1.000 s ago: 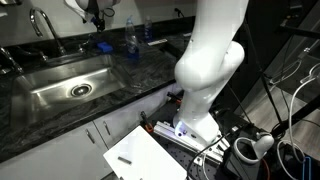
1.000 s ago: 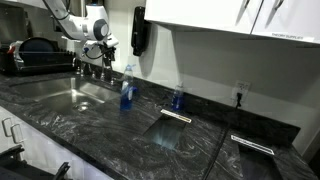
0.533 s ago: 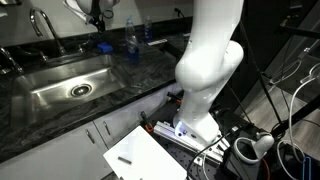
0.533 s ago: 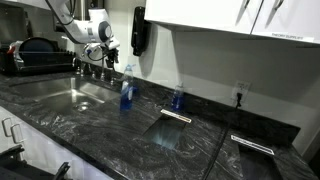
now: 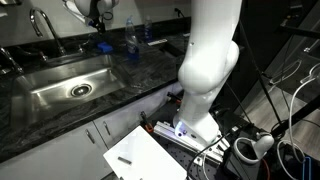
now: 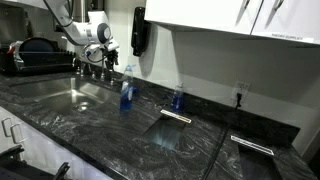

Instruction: Move the faucet handle on the right to the left

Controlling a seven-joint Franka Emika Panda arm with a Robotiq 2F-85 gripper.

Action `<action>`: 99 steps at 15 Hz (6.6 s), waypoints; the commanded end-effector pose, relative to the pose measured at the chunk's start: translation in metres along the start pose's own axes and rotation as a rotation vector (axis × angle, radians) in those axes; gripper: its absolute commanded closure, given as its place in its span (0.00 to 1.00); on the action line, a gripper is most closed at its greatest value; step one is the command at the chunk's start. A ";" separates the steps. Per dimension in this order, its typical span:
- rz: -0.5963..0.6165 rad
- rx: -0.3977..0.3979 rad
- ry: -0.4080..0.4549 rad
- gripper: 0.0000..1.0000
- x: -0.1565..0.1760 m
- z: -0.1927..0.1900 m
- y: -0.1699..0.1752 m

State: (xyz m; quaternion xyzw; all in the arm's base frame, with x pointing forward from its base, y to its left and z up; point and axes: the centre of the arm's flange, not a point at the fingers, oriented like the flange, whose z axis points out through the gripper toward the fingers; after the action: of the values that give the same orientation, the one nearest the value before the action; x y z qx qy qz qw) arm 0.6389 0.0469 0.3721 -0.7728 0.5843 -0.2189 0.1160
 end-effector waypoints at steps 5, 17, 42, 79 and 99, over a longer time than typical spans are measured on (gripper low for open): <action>0.034 0.001 -0.007 0.00 -0.008 0.023 0.002; 0.039 0.037 -0.007 0.00 -0.004 0.028 0.006; 0.042 0.096 0.081 0.00 -0.004 0.080 -0.038; 0.043 0.006 0.103 0.95 -0.006 0.092 -0.015; 0.006 0.005 -0.058 0.95 -0.016 0.054 0.032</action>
State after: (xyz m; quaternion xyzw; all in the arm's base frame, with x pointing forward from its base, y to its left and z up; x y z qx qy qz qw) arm 0.7064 0.0390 0.3014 -0.7315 0.6242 -0.2347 0.1419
